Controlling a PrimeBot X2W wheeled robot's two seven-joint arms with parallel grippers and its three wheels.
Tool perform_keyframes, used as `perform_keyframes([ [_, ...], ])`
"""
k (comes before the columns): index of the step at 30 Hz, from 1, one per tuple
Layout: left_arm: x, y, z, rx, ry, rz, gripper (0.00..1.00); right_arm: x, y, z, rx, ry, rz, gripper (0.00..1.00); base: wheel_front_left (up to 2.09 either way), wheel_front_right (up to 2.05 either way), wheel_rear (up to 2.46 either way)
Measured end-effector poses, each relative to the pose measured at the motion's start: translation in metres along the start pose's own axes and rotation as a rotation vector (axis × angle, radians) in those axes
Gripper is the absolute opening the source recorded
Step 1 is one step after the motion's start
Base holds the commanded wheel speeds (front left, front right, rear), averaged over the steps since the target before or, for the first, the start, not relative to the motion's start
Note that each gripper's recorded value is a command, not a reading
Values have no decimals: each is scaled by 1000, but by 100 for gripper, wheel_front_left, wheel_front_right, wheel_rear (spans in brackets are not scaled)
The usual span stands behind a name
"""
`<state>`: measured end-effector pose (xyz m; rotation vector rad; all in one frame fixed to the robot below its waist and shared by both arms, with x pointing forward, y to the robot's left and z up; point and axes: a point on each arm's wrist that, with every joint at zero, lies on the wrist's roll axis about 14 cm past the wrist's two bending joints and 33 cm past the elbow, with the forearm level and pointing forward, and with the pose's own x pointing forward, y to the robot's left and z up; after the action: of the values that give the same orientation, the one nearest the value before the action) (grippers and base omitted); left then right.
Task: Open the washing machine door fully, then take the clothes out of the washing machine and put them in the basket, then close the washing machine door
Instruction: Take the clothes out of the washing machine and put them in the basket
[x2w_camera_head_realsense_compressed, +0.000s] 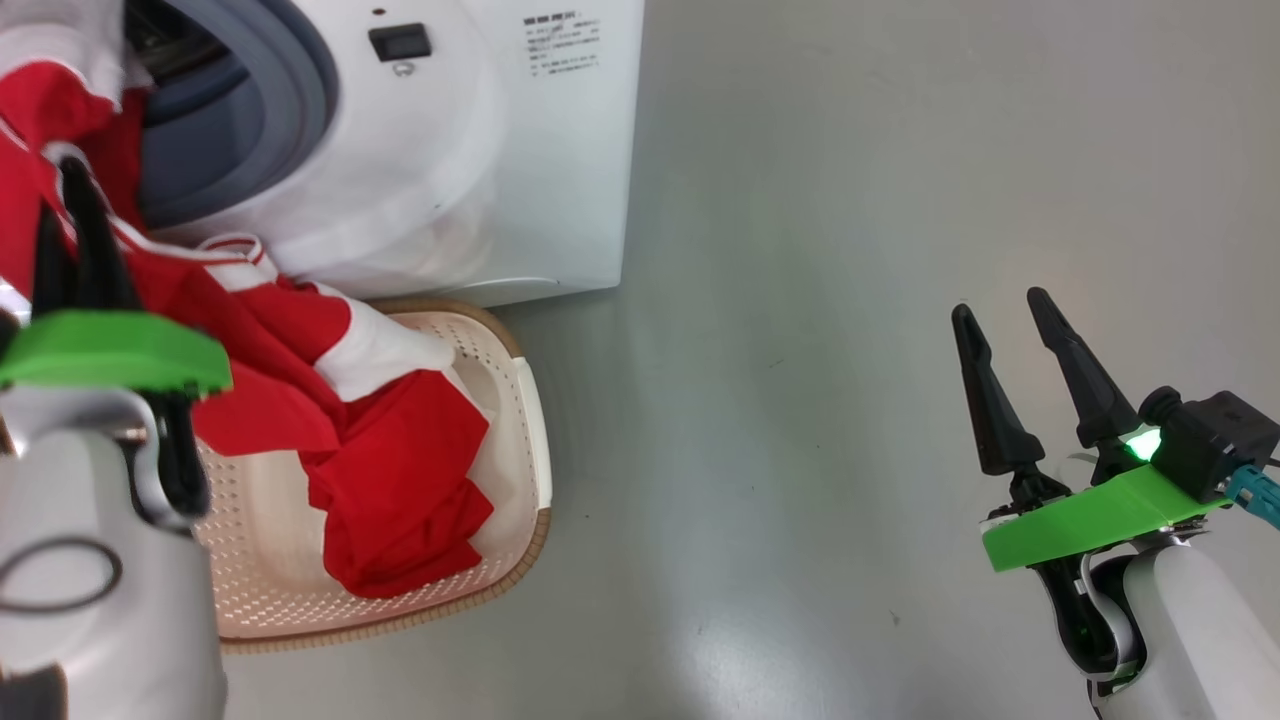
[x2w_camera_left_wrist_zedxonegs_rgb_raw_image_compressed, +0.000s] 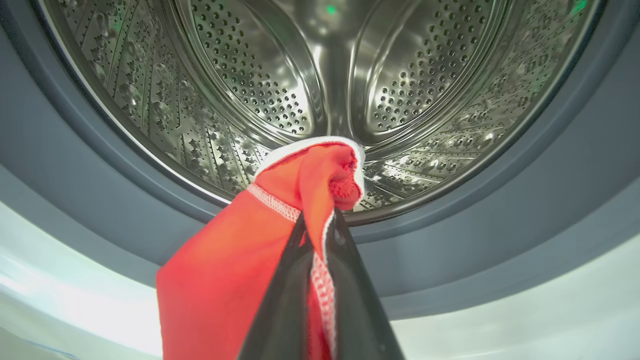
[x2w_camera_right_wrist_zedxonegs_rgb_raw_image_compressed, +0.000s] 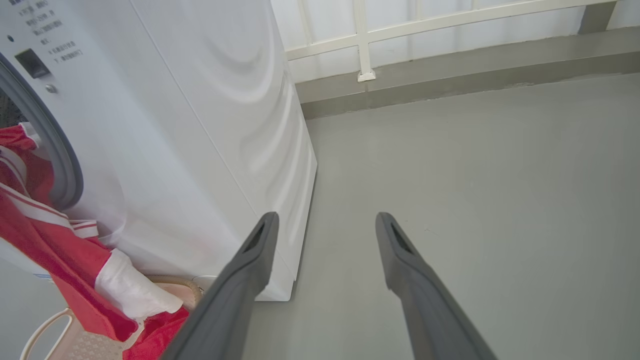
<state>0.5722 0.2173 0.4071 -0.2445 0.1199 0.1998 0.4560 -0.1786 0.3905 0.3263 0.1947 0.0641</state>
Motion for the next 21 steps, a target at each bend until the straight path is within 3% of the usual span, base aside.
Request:
perform_keyframes([
  [8,-35,6,9,-4,-53,-45,0,-1,7,8,-1,-17,19,100,0,0,0],
  [21,-89,-2,-31,-37,66,-101,0,-8,12,8,1,-14,28,100,0,0,0],
])
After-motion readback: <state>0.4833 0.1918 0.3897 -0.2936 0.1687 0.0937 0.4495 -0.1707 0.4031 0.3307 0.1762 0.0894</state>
